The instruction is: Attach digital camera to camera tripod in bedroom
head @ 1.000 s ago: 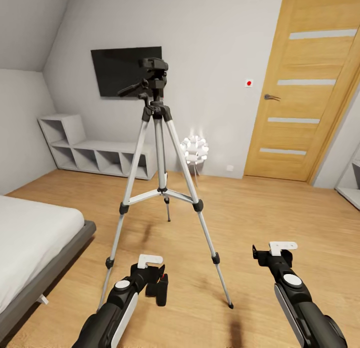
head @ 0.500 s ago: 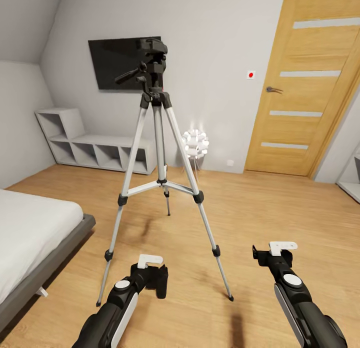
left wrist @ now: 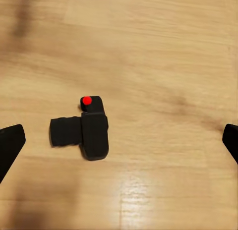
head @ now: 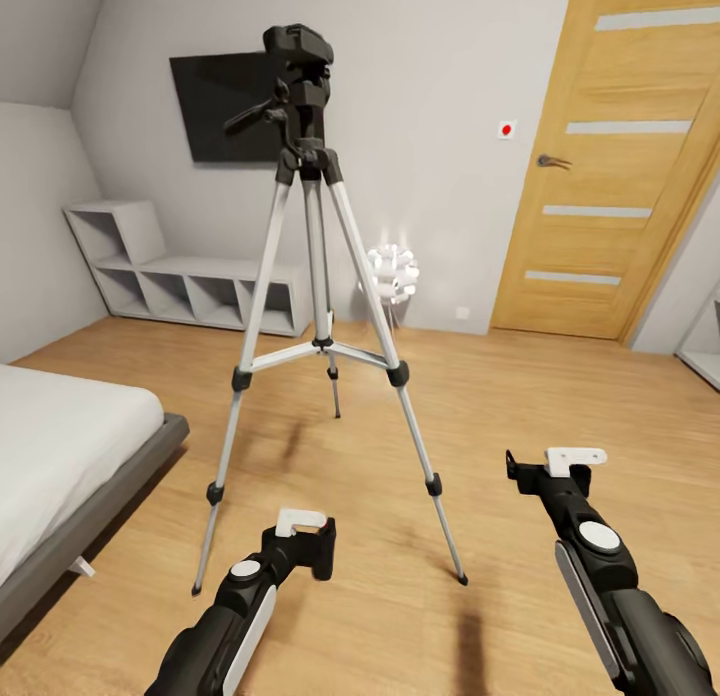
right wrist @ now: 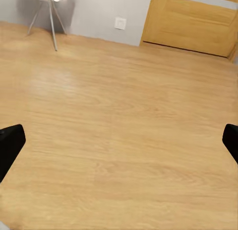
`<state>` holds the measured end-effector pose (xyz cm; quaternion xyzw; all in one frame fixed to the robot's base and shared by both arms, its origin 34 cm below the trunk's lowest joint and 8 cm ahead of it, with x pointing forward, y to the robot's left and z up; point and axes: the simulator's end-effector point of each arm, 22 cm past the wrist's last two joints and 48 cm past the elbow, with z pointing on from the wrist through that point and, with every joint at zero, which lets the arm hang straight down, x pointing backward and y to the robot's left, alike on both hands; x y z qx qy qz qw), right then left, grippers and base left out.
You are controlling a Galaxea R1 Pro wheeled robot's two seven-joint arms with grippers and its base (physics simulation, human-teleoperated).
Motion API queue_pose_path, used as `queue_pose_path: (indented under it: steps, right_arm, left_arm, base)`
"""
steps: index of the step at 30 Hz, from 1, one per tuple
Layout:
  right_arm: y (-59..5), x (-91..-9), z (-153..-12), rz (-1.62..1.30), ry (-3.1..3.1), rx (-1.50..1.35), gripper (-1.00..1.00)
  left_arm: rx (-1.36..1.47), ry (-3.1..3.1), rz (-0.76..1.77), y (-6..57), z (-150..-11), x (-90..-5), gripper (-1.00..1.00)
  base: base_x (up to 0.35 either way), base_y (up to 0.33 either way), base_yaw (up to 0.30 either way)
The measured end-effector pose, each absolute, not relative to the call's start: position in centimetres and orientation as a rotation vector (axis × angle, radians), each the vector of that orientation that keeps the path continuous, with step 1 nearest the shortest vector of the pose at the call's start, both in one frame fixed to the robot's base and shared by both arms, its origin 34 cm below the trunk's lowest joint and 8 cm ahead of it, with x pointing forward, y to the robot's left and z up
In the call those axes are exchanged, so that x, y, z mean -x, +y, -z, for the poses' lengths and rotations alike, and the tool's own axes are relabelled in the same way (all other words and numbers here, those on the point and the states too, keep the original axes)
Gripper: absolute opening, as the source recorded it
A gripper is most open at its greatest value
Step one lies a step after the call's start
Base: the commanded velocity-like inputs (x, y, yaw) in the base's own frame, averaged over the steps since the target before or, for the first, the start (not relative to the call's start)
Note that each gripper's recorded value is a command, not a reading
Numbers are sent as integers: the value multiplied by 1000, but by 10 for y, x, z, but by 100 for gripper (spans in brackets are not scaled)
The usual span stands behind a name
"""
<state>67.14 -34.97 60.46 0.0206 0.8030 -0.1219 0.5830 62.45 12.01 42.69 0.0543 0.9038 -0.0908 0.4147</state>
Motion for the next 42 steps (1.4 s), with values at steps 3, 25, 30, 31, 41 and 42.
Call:
queue_pose_path:
  steps: [3, 25, 30, 31, 41, 42]
  right_arm:
    - [-348, -669, -602, 283, 1890, -47, 100]
    - [-346, -659, -534, 285, 1954, -39, 100]
    - [-346, -660, -517, 287, 1982, -35, 100]
    - [-346, -660, -513, 288, 1988, -34, 100]
    - [-346, -659, -479, 292, 2045, -26, 100]
    - [-346, -659, -476, 292, 2050, -25, 100]
  left_arm:
    - [-135, 2276, 231, 119, -418, -622, 100]
    - [-129, 2331, 238, 119, -350, -604, 100]
    - [-126, 2359, 241, 119, -334, -599, 100]
    - [-125, 2365, 241, 119, -331, -598, 100]
    - [-120, 2422, 248, 119, -301, -587, 100]
    - [-119, 2427, 248, 119, -298, -586, 100]
  base:
    - [0, 0, 0]
    - [0, 0, 0]
    - [0, 0, 0]
    - [0, 0, 0]
    - [0, 0, 0]
    - [0, 0, 0]
